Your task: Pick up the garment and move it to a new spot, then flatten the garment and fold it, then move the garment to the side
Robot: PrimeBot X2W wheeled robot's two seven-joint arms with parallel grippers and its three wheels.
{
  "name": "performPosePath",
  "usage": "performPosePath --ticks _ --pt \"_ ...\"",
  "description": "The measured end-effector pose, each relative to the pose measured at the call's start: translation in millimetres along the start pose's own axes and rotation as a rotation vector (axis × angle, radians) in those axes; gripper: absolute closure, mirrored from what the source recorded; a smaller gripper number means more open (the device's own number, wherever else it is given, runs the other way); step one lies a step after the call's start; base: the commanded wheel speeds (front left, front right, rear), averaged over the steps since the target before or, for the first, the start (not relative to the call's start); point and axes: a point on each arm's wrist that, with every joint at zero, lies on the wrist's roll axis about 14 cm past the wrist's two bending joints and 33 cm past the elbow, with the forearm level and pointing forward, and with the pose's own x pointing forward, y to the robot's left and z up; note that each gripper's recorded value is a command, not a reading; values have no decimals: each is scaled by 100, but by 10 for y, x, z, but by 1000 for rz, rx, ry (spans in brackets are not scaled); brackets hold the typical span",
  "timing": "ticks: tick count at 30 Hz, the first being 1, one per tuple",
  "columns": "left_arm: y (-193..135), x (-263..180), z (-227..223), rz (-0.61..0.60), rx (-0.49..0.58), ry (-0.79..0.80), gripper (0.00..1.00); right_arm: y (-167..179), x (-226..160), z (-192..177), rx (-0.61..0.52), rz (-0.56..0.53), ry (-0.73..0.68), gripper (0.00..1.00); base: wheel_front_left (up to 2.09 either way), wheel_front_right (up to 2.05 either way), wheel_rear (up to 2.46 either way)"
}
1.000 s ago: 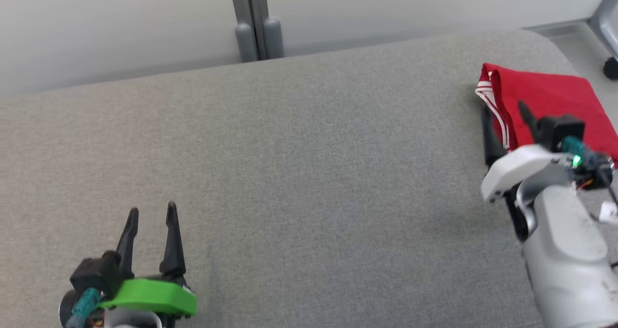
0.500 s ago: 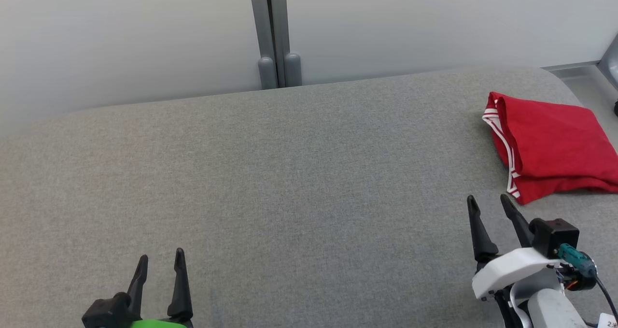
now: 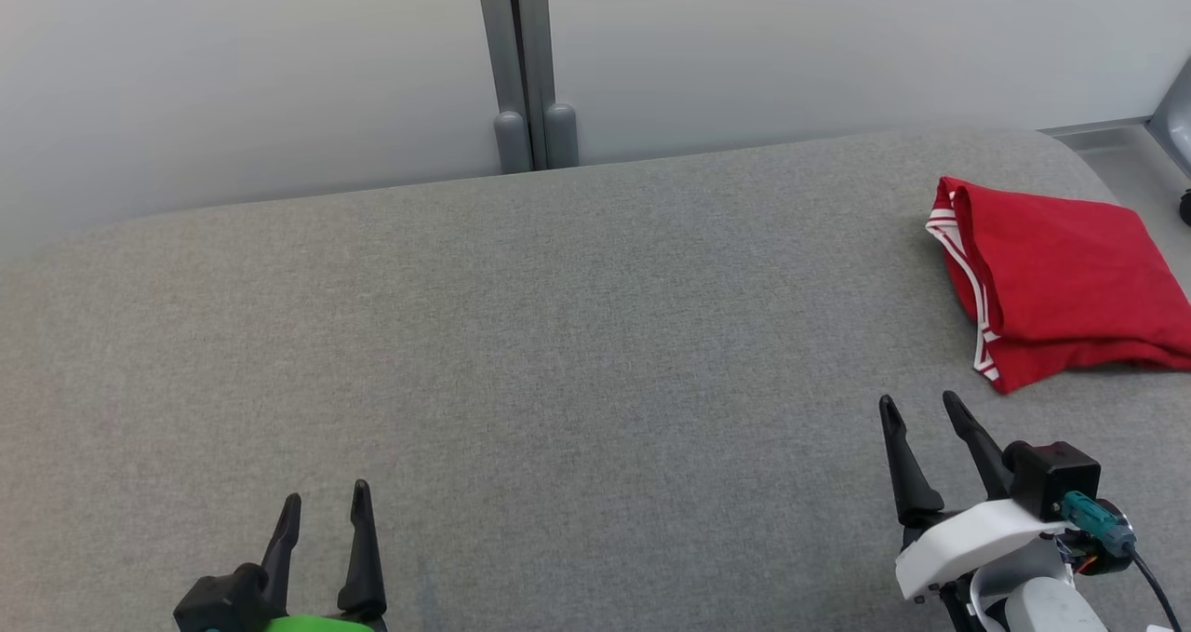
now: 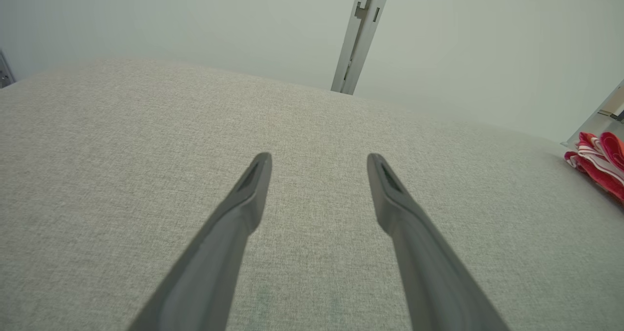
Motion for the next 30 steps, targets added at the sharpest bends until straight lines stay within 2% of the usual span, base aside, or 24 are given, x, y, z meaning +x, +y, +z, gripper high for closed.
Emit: performPosePath --ticks 12,13,18,30 --pt "11 6 41 2 -1 -13 0 48 8 -18 11 13 4 0 0 0 0" --pt "10 7 48 2 -2 -15 100 53 9 -20 11 14 5 100 0 0 0" --pt "60 -55 -113 21 -11 36 100 29 -86 -228 25 -2 71 100 0 0 0" --pt "189 -40 -128 88 -202 58 100 -79 -84 -237 234 -70 86 100 0 0 0"
